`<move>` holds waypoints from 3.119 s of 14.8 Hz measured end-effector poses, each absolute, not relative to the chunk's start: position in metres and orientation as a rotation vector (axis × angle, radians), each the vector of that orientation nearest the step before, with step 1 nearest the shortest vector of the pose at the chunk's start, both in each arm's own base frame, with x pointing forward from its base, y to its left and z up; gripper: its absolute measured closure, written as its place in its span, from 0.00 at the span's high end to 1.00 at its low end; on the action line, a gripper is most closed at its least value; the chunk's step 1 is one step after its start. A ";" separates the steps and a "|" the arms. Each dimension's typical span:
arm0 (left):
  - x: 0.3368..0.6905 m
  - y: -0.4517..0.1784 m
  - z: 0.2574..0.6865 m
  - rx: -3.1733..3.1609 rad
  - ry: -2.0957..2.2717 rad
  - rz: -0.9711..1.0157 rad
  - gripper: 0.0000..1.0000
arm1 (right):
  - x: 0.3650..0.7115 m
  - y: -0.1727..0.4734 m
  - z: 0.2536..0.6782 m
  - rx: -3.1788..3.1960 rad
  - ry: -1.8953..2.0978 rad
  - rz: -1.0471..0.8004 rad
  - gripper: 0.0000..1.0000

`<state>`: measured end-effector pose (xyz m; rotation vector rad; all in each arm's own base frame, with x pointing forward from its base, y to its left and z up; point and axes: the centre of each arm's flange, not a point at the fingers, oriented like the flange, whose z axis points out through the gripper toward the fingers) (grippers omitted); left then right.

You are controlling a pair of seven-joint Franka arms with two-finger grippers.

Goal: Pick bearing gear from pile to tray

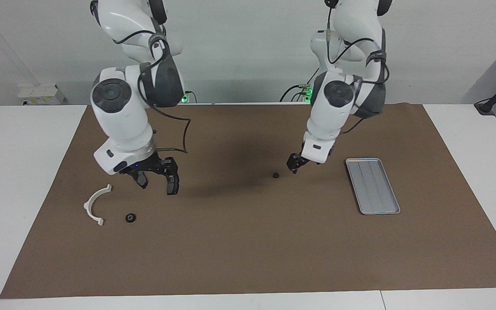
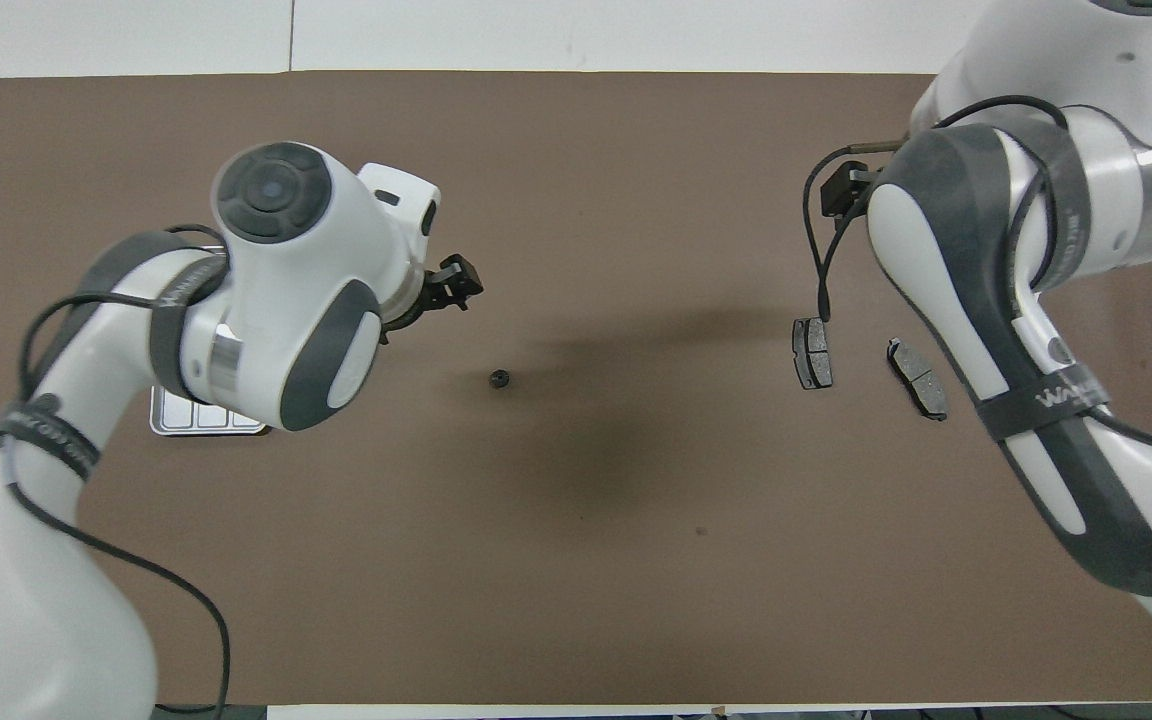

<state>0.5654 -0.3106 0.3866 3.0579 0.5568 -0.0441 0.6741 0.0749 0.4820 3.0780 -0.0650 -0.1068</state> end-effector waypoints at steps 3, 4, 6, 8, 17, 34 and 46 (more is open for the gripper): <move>0.547 -0.344 0.318 3.062 0.591 -0.064 1.00 | 0.676 0.037 0.453 3.082 -0.118 -0.090 1.00; 0.543 -0.343 0.310 3.065 0.599 -0.074 1.00 | 0.675 0.027 0.439 3.084 -0.138 -0.072 1.00; 0.538 -0.343 0.306 3.069 0.610 -0.088 1.00 | 0.673 0.005 0.404 3.087 -0.168 -0.031 1.00; 0.534 -0.346 0.305 3.053 0.662 -0.081 1.00 | 0.667 -0.010 0.371 3.086 -0.182 0.002 1.00; 0.524 -0.348 0.293 3.030 0.700 -0.058 0.83 | 0.674 -0.022 0.295 3.096 -0.203 0.076 1.00; 0.537 -0.290 0.328 3.085 0.610 -0.122 0.23 | 0.681 -0.025 0.285 3.095 -0.231 0.149 0.50; 0.582 0.027 0.346 3.088 0.018 -0.162 0.23 | 0.681 -0.024 0.295 3.085 -0.225 0.062 0.35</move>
